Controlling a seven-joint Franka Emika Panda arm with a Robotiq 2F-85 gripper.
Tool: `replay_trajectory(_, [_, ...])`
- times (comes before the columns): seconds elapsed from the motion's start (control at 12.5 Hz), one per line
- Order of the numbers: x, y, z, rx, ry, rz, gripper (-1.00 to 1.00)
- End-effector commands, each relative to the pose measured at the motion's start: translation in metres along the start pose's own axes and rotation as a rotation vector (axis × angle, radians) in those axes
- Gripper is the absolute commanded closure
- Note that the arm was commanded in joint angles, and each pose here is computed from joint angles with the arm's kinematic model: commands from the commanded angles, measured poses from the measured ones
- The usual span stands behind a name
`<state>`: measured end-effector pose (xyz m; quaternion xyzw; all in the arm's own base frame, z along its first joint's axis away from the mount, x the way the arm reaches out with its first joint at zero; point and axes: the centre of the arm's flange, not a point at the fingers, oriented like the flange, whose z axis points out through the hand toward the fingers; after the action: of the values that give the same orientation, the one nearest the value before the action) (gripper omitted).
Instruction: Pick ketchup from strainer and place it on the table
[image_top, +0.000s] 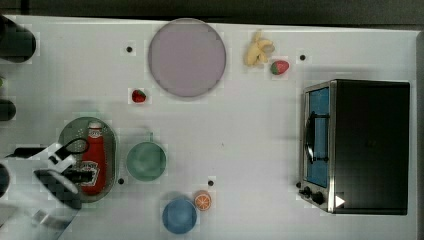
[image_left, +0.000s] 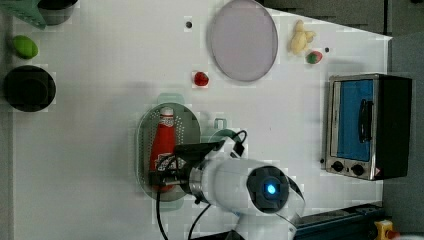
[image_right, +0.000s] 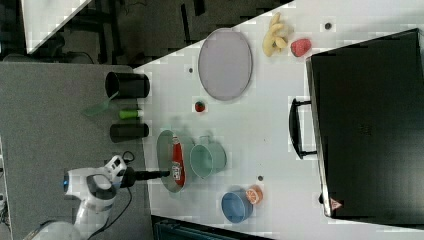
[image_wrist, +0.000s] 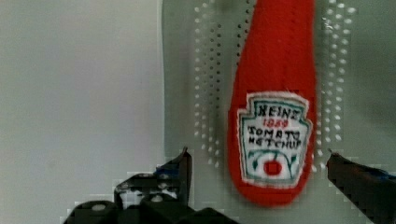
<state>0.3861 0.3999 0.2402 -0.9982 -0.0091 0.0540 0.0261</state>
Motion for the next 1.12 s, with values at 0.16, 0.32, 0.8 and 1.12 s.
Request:
replay_trajectory(0.16, [0.013, 0.005, 0.018, 0.031, 0.037, 0.102, -1.0])
replay_trajectory(0.32, [0.014, 0.006, 0.035, 0.03, 0.035, 0.123, -1.0])
replay_trajectory(0.8, [0.02, 0.007, 0.069, 0.014, 0.015, 0.116, -0.68])
replay_trajectory(1.12, [0.018, 0.005, 0.055, -0.002, 0.029, 0.11, -0.21])
